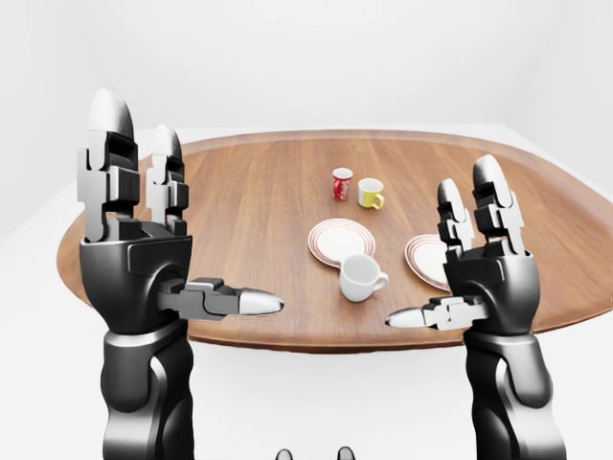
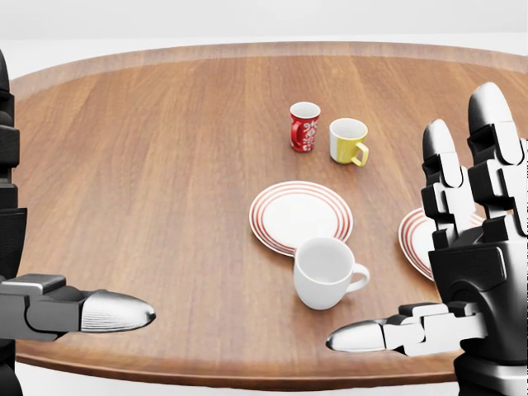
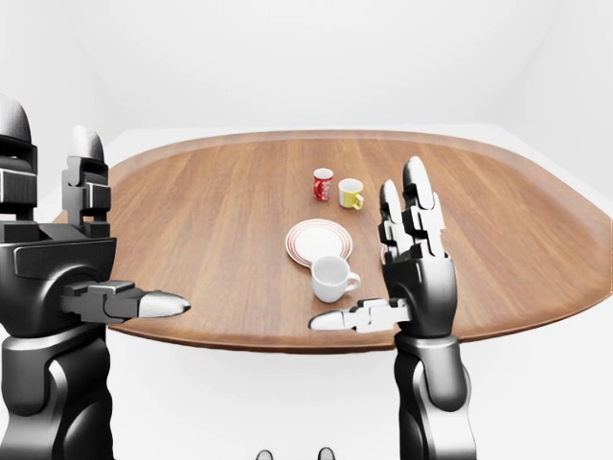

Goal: Put the white mug on the left plate.

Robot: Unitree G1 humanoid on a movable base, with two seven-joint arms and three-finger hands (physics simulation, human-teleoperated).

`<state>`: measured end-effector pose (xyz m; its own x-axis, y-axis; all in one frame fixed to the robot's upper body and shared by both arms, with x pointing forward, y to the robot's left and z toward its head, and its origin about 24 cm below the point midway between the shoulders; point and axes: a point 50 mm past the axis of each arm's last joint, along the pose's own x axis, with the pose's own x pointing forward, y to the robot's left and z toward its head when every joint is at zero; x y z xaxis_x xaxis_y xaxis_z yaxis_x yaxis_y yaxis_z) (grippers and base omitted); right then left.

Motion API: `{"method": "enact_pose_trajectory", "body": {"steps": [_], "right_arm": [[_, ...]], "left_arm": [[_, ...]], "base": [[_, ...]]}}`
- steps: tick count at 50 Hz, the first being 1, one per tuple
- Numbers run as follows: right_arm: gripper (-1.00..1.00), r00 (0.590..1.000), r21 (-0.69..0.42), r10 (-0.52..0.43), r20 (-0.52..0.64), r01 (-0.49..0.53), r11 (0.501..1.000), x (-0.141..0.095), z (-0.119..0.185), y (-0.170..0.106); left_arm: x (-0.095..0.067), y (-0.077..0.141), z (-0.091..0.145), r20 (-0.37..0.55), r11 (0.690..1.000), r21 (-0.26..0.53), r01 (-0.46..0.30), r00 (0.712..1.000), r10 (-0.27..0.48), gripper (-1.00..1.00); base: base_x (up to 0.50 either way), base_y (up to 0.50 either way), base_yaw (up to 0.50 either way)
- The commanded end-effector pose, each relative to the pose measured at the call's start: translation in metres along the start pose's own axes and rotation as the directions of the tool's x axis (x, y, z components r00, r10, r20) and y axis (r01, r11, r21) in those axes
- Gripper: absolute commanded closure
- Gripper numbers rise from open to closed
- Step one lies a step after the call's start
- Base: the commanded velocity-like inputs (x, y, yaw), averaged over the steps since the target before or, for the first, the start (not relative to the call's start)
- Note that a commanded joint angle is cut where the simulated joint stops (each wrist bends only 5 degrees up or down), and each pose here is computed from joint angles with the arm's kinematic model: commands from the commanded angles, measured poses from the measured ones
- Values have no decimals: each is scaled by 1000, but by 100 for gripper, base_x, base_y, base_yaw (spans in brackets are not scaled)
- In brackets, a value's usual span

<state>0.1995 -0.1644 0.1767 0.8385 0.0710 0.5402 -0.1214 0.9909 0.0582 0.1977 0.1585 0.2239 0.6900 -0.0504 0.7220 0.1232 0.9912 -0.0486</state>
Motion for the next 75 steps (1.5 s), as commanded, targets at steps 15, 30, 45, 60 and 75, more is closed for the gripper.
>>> {"method": "enact_pose_trajectory", "body": {"steps": [15, 30, 45, 60, 75], "right_arm": [[-100, 1000, -14, 24, 2, -24, 1000, -1, 1, 4], [-100, 999, -17, 31, -6, -31, 999, -2, 0, 4], [-100, 1000, -22, 29, -12, -29, 999, 1, -3, 6], [-100, 953, 56, 95, 289, -116, 992, 21, 50, 24], [-100, 996, 82, 93, -8, -92, 992, -21, 12, 21]], "left_arm": [[-1, -1, 0, -3, 1000, -3, 5, 1000, -5, -100], [-2, -1, 1, -4, 1000, -6, 4, 1000, -4, -100], [-2, -1, 2, 4, 1000, -2, 6, 1000, -6, -100], [-3, -3, 1, -3, 1000, 1, 14, 1000, -14, -100], [-3, -4, 1, -7, 1000, 7, 19, 1000, -19, -100]], "base": [[50, 0, 0], [50, 0, 0], [44, -1, 0], [1, 0, 0], [0, 0, 0]]}}
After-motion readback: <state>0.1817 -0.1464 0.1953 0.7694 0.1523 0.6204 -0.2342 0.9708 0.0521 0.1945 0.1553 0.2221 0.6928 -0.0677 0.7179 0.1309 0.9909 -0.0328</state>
